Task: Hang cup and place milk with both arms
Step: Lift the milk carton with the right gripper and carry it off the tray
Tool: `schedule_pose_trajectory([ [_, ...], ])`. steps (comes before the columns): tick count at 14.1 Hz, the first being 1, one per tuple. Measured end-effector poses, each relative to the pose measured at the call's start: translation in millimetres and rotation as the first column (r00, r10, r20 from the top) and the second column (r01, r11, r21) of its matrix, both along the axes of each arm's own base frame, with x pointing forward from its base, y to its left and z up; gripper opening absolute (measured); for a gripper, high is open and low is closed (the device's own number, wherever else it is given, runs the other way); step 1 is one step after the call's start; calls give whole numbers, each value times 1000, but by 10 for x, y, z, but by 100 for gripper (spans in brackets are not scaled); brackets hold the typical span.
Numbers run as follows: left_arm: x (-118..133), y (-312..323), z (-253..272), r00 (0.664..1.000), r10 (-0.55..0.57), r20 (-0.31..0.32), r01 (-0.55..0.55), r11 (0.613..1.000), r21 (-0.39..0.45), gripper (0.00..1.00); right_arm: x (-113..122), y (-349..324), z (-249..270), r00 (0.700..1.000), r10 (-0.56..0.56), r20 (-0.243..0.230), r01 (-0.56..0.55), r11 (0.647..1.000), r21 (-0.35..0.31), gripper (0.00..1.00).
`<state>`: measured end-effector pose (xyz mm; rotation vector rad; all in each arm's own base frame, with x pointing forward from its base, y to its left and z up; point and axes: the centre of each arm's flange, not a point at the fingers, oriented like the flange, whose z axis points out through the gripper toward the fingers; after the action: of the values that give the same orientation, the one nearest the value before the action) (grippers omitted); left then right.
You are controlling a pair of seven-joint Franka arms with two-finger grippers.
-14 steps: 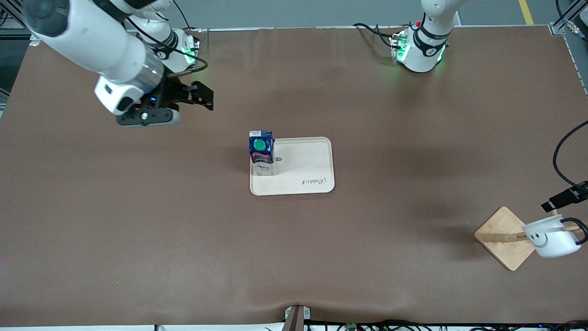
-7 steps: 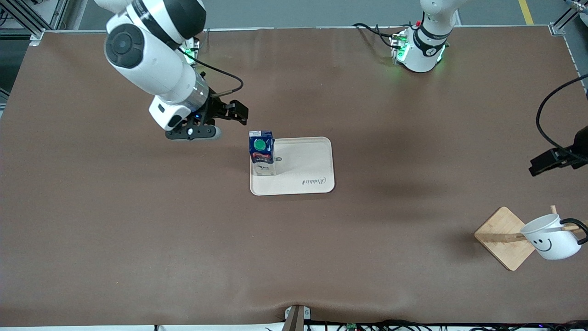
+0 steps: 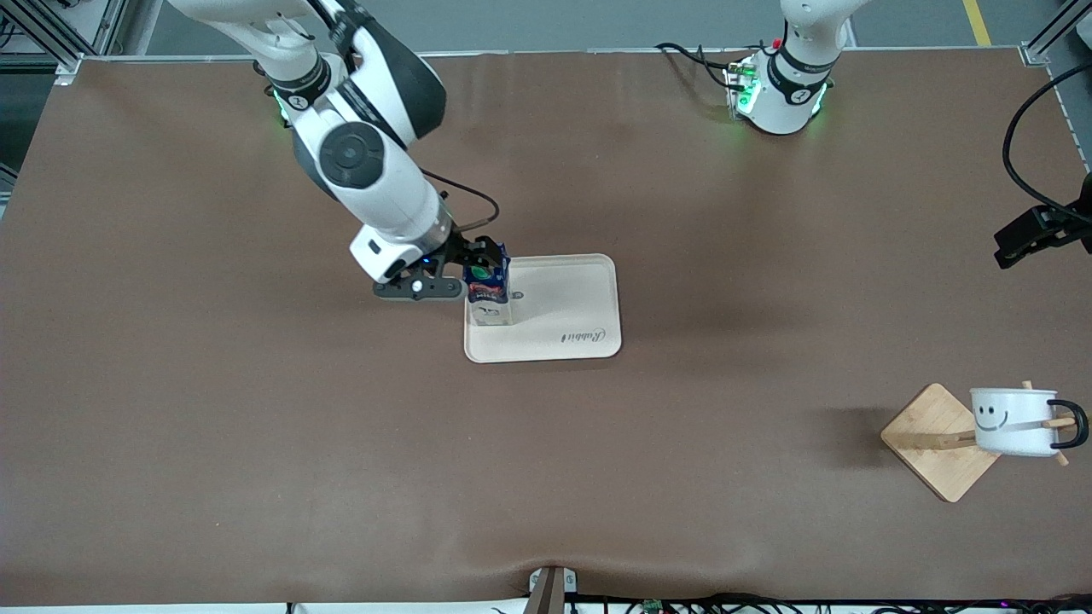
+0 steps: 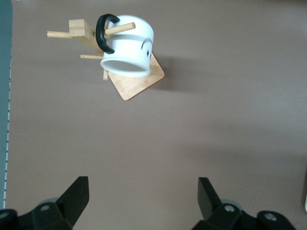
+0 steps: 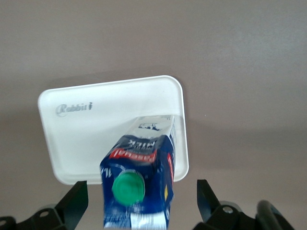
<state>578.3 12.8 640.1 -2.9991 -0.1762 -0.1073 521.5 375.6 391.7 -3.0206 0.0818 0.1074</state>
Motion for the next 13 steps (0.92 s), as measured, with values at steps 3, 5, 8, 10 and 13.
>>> schedule_pose_trajectory([
  [3, -42, -106, -8, 999, -30, -30, 30, 1000, 2, 100, -9, 46, -184, 1000, 6, -17, -7, 1000, -17, 100],
  [5, -115, -155, 28, 998, -33, -53, 34, 999, 12, 100, -15, 58, -210, 1000, 9, -22, -9, 1000, -17, 100],
  [8, -303, -63, 148, 995, -37, -92, 34, 999, -33, 100, -72, 134, -213, 999, 21, -28, -21, 1000, -11, 100],
  [10, -426, 42, 206, 995, -30, -96, 25, 998, -57, 100, -123, 198, -217, 999, 26, -34, -26, 1000, -9, 100],
  [13, -579, 75, 233, 995, -25, -98, 19, 998, -64, 100, -188, 250, -337, 998, 47, -48, -49, 998, -27, 100],
])
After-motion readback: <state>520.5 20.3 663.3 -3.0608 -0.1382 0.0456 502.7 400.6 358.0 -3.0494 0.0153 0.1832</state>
